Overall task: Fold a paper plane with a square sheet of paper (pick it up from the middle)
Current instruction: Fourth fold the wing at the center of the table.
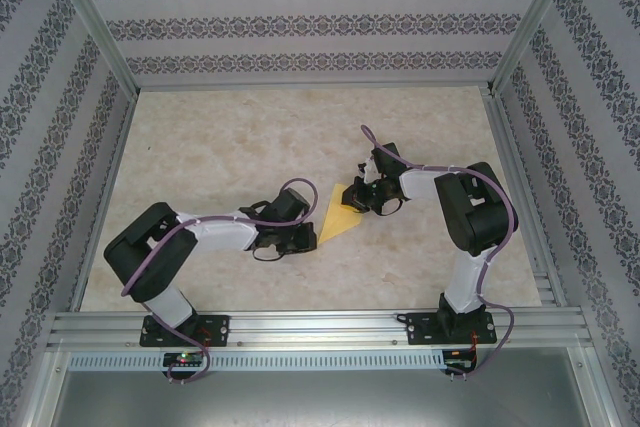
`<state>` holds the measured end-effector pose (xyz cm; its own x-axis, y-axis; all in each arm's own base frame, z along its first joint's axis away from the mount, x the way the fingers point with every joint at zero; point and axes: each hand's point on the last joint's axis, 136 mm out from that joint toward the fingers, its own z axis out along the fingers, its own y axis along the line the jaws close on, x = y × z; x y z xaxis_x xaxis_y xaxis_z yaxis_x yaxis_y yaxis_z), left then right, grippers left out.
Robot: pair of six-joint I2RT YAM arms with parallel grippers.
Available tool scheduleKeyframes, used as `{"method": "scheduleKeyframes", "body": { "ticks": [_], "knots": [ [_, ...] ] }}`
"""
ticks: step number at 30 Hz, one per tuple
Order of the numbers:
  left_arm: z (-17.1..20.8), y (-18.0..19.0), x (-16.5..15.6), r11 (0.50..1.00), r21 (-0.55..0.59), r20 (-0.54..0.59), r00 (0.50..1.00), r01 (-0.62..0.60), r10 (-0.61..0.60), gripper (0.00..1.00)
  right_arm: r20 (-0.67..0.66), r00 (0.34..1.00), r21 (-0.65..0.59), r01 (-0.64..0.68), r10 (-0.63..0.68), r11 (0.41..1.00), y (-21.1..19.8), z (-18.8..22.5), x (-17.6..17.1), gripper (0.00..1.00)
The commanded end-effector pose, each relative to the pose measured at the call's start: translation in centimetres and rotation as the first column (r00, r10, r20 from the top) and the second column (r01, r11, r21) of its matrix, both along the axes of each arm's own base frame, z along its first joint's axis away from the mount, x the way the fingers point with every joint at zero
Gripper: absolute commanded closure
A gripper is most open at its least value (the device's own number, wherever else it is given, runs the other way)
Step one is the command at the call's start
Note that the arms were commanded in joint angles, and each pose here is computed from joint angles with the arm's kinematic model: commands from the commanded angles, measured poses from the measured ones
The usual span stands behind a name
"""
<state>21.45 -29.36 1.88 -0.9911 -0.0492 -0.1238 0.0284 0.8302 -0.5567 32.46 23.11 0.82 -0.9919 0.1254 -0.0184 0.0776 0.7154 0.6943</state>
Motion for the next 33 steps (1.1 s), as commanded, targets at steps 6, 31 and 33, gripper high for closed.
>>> {"method": "scheduleKeyframes", "body": {
  "ticks": [6,31,33],
  "knots": [
    [5.4,-3.7,2.8,0.989,-0.145,0.167,0.986,0.04,-0.016,0.92,-0.139,0.988,-0.253,0.026,-0.063,0.967,-4.3,-7.0,-3.1,0.91],
    [-2.2,-4.7,5.5,0.997,-0.01,0.071,0.995,0.073,-0.072,0.96,-0.165,0.985,-0.271,0.006,-0.052,0.963,-4.6,-7.7,-3.6,0.9],
    [-2.6,-4.1,4.9,0.998,-0.022,0.054,0.996,0.067,-0.065,0.96,-0.171,0.984,-0.287,0.004,-0.055,0.958,-4.9,-7.9,-3.7,0.91]
  ]
}}
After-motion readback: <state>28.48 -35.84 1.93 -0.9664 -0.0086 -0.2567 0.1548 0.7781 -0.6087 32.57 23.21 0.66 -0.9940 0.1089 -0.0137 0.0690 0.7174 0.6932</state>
